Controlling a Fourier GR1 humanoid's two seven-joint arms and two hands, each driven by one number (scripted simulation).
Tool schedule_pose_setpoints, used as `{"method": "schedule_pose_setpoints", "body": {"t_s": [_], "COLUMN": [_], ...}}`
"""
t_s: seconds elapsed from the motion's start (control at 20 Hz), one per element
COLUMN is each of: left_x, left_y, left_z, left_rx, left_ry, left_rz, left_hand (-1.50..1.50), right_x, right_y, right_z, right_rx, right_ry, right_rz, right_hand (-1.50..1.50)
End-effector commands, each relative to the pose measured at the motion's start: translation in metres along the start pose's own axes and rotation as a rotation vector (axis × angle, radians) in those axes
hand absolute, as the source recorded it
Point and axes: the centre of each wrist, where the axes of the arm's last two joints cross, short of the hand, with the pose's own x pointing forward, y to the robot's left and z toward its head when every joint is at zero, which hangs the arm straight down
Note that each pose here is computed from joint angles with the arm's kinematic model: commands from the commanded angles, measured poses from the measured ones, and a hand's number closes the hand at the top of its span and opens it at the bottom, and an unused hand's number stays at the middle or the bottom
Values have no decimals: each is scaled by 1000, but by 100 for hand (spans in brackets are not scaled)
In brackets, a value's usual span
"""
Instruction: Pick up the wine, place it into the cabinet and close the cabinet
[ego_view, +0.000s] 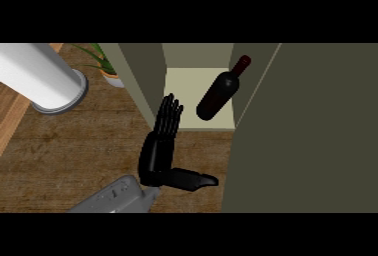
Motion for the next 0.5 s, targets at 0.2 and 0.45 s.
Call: {"method": "schedule_pose_setpoints", "body": {"t_s": [0.2, 0.45], "left_x": [49, 76], "left_y": [46, 59], "left_z": [22, 54], "left_rx": [-120, -126], "left_ry": [3, 4], "left_rz": [14, 45], "left_hand": [-150, 150], "right_x": [7, 18], "right_y": [-4, -1], "right_z": [10, 21], "right_rx": [190, 327], "right_ry": [-2, 14], "right_rz": [58, 57], "right_hand": [150, 150]}}
